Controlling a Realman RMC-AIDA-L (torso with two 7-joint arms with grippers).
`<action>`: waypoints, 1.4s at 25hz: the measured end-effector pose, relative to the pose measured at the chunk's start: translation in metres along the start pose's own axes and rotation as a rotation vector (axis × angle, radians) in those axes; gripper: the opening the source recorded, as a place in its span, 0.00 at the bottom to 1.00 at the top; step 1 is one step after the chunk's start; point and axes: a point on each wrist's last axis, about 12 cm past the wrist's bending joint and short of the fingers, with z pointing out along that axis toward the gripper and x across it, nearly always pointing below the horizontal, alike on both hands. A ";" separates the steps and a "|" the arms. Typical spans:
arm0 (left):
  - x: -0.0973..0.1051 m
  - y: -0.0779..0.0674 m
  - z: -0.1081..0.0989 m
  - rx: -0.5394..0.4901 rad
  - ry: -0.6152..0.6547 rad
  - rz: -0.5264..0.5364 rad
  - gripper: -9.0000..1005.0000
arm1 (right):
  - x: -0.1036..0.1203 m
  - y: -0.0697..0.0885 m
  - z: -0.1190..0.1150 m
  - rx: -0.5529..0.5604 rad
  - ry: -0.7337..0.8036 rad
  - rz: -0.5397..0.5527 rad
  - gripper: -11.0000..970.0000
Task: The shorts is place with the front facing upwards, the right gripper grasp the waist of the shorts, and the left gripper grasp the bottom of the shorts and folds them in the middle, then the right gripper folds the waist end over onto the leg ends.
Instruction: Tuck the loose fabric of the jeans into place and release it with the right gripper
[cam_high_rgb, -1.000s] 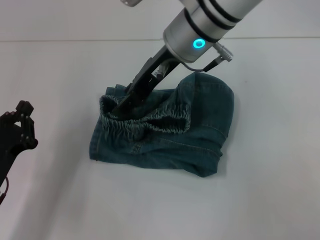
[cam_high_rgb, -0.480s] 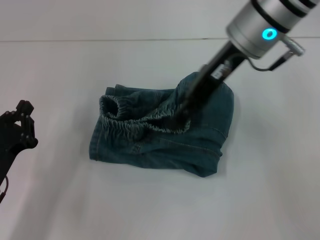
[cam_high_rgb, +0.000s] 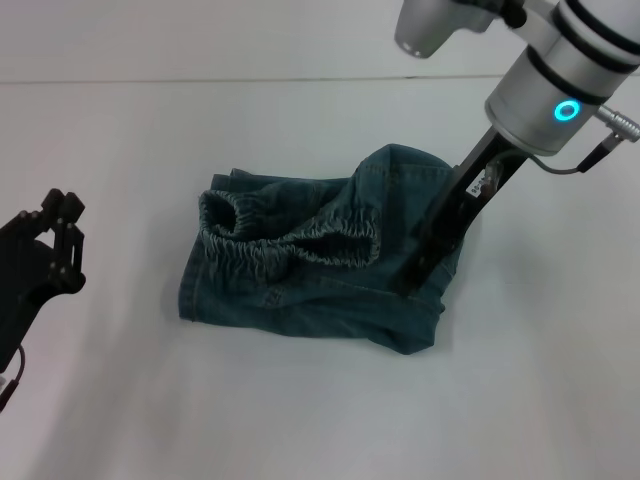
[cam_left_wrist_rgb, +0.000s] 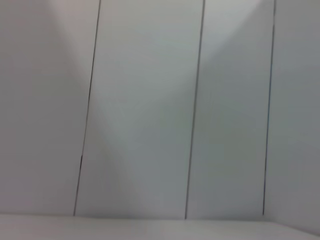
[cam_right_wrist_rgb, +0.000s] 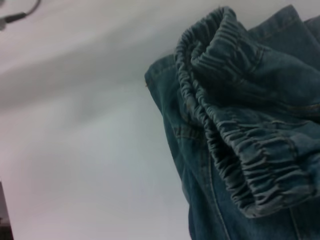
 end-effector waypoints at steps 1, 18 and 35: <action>0.000 0.000 0.000 -0.003 -0.003 -0.007 0.08 | -0.001 0.001 0.002 0.003 0.006 -0.003 0.98; 0.001 -0.003 -0.004 0.001 -0.005 -0.030 0.67 | -0.018 0.001 0.040 0.050 -0.054 0.019 0.98; 0.004 -0.005 -0.004 -0.002 0.007 -0.044 0.93 | -0.060 -0.015 0.055 0.131 -0.570 0.033 0.97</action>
